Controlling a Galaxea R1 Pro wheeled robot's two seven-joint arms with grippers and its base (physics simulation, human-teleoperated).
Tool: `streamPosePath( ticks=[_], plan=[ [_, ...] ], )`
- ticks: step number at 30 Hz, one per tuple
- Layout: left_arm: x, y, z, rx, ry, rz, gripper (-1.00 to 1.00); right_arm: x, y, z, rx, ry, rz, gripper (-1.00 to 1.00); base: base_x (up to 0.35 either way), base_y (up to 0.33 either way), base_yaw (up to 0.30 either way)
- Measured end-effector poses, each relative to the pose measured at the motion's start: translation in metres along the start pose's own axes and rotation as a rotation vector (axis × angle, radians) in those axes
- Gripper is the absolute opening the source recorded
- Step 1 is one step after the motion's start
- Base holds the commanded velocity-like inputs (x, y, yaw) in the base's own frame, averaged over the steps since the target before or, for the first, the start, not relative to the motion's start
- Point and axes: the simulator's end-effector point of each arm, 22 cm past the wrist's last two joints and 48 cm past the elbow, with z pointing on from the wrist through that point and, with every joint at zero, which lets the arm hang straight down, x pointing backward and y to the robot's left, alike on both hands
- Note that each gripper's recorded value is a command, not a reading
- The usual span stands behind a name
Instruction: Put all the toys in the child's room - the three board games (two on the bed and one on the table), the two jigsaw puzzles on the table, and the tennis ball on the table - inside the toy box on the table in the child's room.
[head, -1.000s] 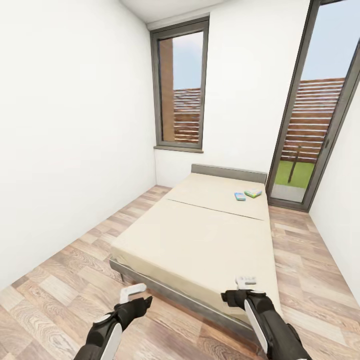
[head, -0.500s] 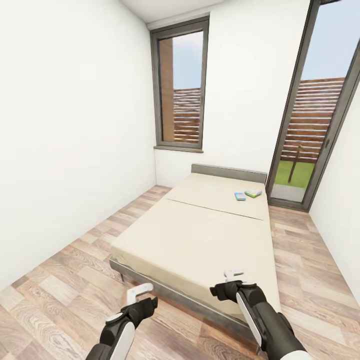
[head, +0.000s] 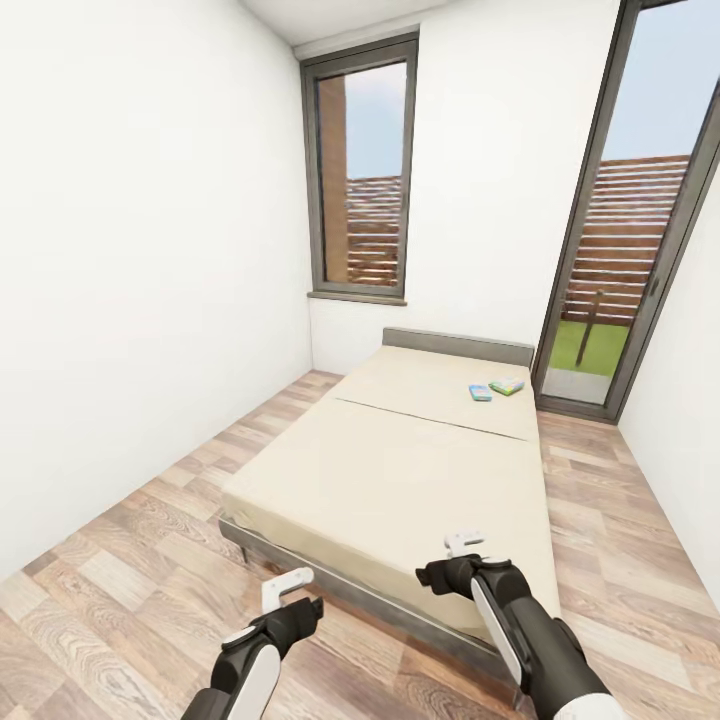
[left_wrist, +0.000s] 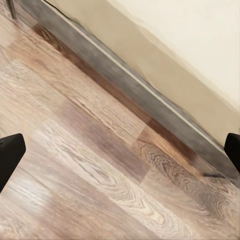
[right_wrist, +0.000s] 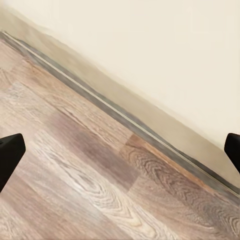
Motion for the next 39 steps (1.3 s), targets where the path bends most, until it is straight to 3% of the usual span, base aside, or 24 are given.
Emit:
streamPosePath(
  ticks=[19, 39],
  plan=[
    [-0.0091, -0.0003, -0.0028, 0.005, -0.048, -0.046, 1.00, -0.0014, 0.0072, -0.0008, -0.010, -0.003, -0.012, 1.00, 0.000, -0.016, 0.041],
    [-0.0065, -0.0054, -0.0036, 0.013, -0.054, -0.028, 1.00, -0.0015, 0.0074, -0.0008, -0.008, -0.002, -0.017, 1.00, 0.000, -0.273, 0.245]
  ],
)
